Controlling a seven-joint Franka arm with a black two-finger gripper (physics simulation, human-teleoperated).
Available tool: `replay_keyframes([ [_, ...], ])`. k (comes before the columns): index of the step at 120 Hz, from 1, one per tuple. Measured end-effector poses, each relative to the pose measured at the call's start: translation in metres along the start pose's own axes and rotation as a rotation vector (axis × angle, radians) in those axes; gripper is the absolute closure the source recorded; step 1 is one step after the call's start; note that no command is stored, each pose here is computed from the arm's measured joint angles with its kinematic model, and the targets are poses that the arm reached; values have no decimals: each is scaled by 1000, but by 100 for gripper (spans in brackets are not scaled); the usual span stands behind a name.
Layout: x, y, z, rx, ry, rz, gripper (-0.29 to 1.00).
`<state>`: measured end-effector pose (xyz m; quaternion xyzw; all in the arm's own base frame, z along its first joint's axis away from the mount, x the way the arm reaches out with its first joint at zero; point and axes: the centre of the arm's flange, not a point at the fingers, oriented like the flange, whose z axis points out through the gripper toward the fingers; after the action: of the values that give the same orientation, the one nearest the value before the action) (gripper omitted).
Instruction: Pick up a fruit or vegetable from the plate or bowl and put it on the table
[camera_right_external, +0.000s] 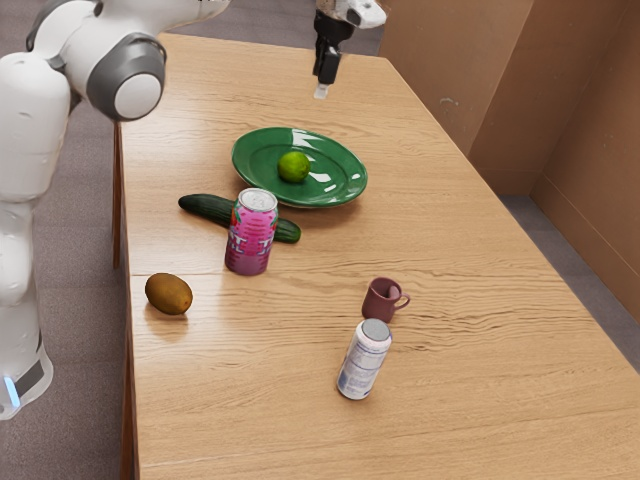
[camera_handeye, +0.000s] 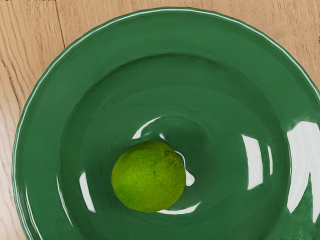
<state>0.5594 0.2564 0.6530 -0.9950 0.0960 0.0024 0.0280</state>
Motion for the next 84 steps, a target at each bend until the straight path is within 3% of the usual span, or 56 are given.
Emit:
replay_keyframes([
  [15, 9, -1, 51, -35, -14, 112, 0],
  [44, 25, 11, 78, 49, 4, 280, 0],
  [84, 13, -19, 133, 40, -5, 346, 0],
])
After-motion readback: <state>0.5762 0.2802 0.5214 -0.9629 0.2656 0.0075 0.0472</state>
